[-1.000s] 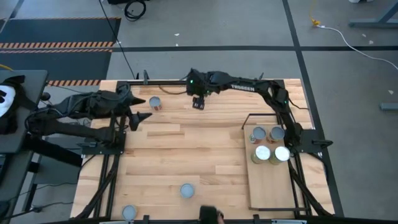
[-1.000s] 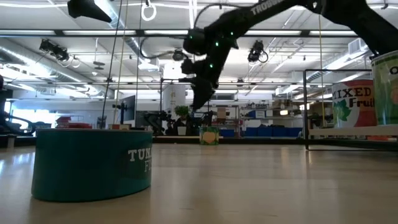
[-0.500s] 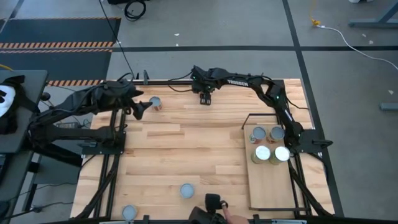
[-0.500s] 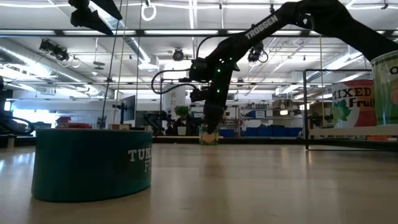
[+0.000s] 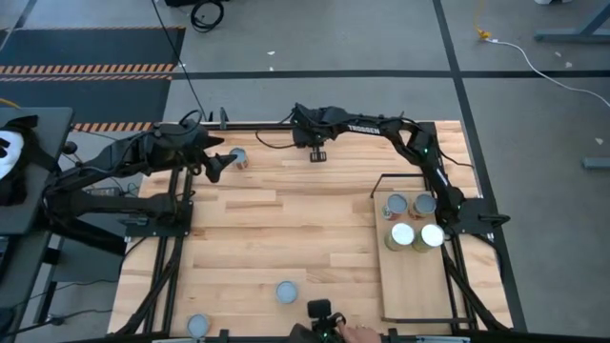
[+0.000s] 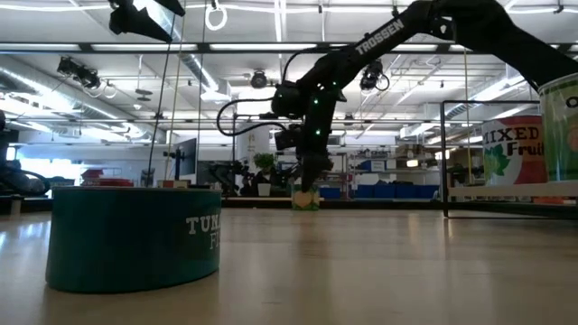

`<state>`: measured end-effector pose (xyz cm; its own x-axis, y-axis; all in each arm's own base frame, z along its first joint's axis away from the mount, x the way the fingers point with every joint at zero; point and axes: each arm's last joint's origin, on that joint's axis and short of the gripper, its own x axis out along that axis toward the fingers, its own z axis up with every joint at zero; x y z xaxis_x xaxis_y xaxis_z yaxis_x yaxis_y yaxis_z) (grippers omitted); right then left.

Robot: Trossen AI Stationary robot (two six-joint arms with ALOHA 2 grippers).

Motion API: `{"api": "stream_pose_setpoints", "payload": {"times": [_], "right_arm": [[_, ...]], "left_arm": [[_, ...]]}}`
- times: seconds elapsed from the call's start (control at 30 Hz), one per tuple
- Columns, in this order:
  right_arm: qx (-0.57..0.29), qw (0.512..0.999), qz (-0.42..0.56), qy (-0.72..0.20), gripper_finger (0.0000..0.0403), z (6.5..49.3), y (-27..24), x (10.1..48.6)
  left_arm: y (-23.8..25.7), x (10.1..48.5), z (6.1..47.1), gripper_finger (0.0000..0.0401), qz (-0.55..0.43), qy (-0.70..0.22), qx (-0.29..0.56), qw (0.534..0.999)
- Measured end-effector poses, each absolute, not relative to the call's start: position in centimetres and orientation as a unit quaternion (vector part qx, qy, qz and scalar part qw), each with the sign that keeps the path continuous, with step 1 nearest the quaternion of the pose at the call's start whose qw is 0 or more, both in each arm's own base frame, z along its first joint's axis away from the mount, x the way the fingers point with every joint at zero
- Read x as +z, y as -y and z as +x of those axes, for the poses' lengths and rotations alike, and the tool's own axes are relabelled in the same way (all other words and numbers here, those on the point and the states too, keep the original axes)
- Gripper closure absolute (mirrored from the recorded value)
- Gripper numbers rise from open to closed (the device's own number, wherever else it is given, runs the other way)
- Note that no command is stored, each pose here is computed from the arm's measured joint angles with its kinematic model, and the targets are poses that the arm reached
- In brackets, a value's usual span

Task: Pick and place cans onto a shelf
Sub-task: Put the canned peach on the shelf

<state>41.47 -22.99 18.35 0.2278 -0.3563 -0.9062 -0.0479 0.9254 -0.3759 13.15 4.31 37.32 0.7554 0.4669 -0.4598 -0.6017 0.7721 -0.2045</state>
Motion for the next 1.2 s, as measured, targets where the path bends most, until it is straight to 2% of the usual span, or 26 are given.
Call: {"api": "stream_pose_setpoints", "payload": {"times": [0.1, 0.37, 0.5, 0.67, 0.83, 1.0, 1.07, 1.2], "right_arm": [[-0.101, 0.769, -0.159, -0.611, 0.0385, 41.4, 21.3, 20.0], [-0.082, 0.807, -0.145, -0.566, 0.0387, 39.6, 11.5, 29.7], [-0.043, 0.842, -0.081, -0.532, 0.0387, 37.4, 4.5, 34.1], [-0.002, 0.849, 0.032, -0.527, 0.0387, 33.9, -4.4, 37.1], [0.043, 0.799, 0.104, -0.591, 0.0387, 29.7, -12.9, 37.4], [0.074, 0.761, 0.033, -0.643, 0.0384, 25.4, -19.0, 35.9], [0.058, 0.752, -0.003, -0.656, 0.0381, 24.0, -20.4, 34.6], [-0.022, 0.730, 0.013, -0.683, 0.0381, 21.5, -21.8, 32.2]], "left_arm": [[-4.0, 37.4, 13.2, 0.0044, -0.183, -0.191, 0.280, 0.923], [-2.2, 37.4, 13.7, 0.0044, -0.201, -0.195, 0.226, 0.933], [-1.3, 37.6, 13.9, 0.0044, -0.195, -0.188, 0.192, 0.943], [-0.7, 38.3, 14.3, 0.0044, -0.163, -0.162, 0.159, 0.960], [-0.6, 39.0, 14.5, 0.0044, -0.148, -0.128, 0.153, 0.969], [-0.7, 39.4, 14.6, 0.0044, -0.123, -0.110, 0.151, 0.975], [-0.7, 39.4, 14.7, 0.0044, -0.116, -0.109, 0.153, 0.975], [-0.7, 39.4, 14.6, 0.0044, -0.107, -0.110, 0.154, 0.976]]}}
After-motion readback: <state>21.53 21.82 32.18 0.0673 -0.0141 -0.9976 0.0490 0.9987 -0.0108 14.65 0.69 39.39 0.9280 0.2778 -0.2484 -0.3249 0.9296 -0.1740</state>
